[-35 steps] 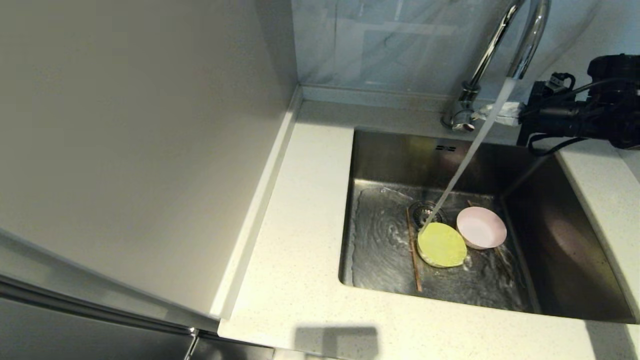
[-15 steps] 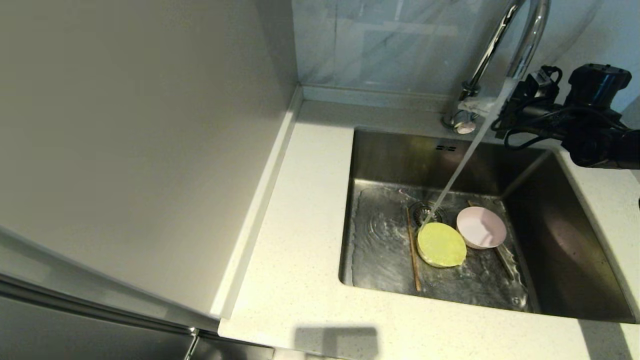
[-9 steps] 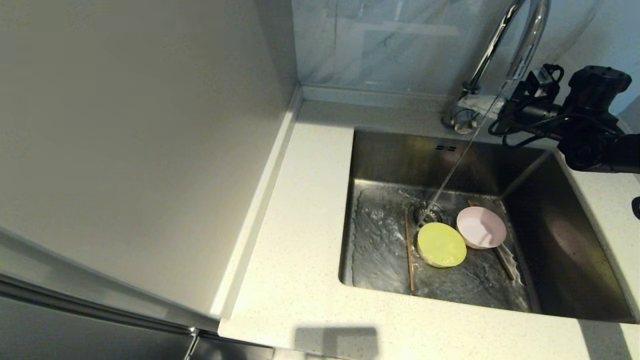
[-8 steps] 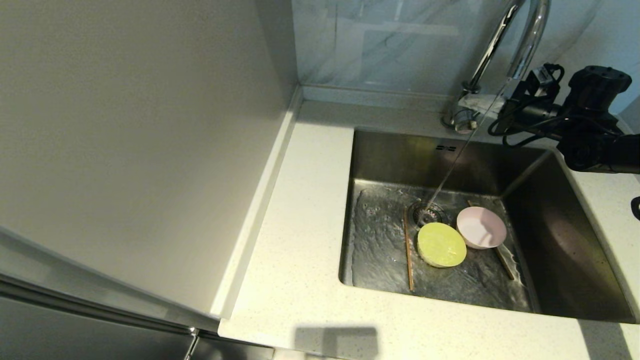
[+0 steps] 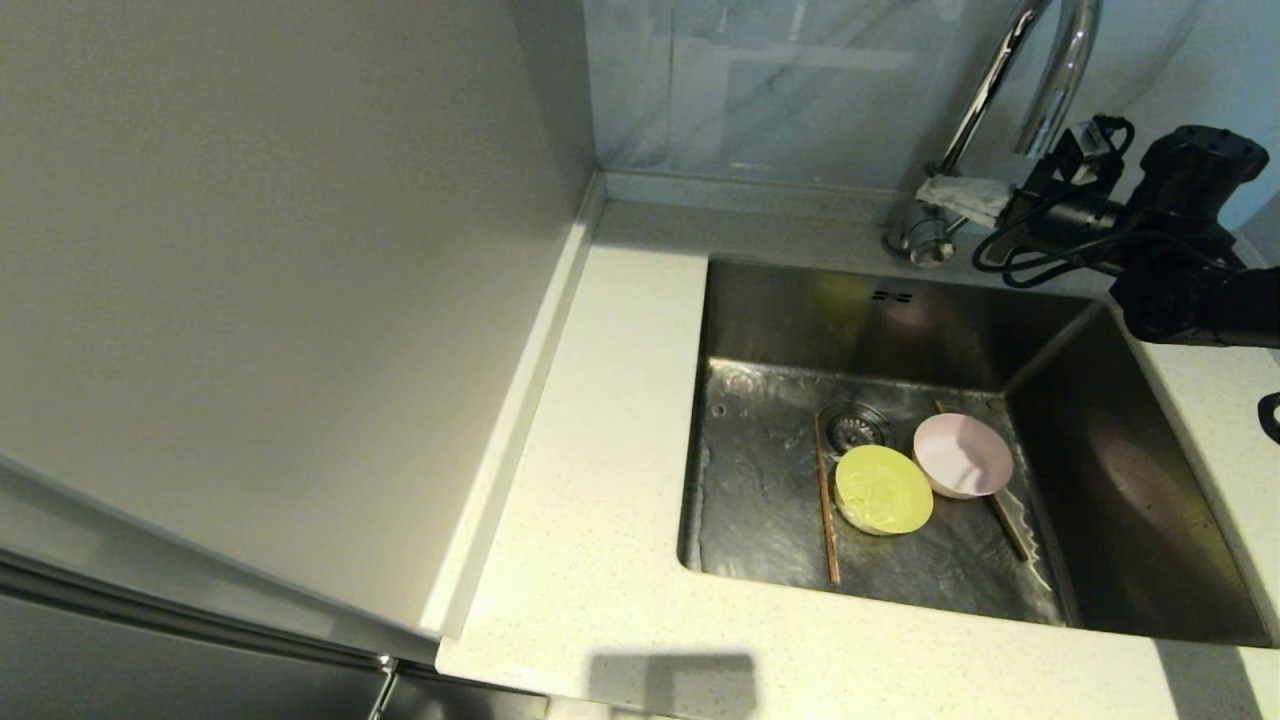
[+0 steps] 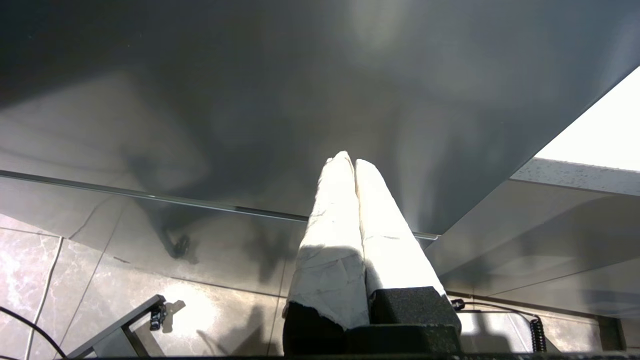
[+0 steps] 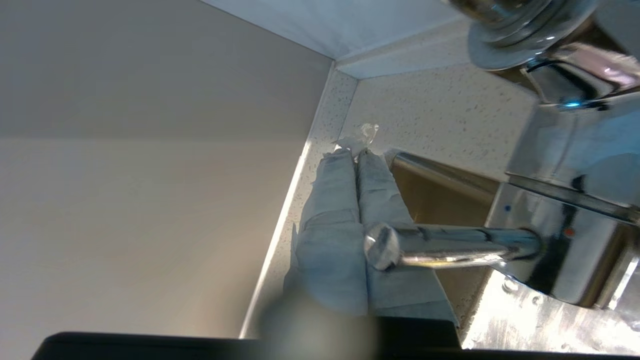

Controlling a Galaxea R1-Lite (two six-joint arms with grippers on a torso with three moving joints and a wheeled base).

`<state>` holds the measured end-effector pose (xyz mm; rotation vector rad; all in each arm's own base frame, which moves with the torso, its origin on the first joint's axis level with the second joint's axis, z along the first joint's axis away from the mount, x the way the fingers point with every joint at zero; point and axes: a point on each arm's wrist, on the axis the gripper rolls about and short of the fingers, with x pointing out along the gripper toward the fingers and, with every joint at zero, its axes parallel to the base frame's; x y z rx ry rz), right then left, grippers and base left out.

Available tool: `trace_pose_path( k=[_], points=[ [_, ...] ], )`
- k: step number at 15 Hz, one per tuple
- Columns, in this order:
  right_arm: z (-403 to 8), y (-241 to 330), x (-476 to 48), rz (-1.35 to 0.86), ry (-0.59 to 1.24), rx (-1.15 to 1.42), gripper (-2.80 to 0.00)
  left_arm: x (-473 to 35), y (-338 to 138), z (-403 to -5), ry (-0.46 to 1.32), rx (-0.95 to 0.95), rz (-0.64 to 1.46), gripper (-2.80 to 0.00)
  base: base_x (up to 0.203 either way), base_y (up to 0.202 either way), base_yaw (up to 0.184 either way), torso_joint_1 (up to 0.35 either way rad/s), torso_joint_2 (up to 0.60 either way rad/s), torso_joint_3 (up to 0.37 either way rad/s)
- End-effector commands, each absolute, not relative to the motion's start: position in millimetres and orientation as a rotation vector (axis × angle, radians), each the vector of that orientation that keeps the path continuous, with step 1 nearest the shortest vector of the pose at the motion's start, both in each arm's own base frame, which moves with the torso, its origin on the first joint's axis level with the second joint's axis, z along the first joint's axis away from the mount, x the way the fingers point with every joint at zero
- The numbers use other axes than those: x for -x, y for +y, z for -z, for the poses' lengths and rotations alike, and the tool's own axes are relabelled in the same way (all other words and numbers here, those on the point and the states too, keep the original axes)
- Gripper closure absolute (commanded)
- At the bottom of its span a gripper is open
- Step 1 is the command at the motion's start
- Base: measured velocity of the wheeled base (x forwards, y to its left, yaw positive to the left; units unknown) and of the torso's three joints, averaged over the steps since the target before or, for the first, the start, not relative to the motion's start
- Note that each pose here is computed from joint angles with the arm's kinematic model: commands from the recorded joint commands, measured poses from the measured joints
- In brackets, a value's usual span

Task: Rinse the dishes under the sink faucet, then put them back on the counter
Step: Turn off the faucet

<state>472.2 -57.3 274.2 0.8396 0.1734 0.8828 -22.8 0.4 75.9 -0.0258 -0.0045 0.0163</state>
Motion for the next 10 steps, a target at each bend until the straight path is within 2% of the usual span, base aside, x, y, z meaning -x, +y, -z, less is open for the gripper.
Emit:
trace_pose_path(
  k=[1, 10],
  points=[
    [-274.7, -55.3, -472.1, -0.893, 0.180, -0.842, 0.00, 23.0, 0.4, -75.9, -0.008, 0.026, -0.017, 0.00, 0.000, 0.000, 0.000, 0.000, 0.00, 0.000],
    [-271.6, -45.6, -475.7, -0.925, 0.163, -0.822, 0.00, 23.0, 0.4, -75.9, -0.008, 0.026, -0.017, 0.00, 0.000, 0.000, 0.000, 0.000, 0.00, 0.000]
  ],
)
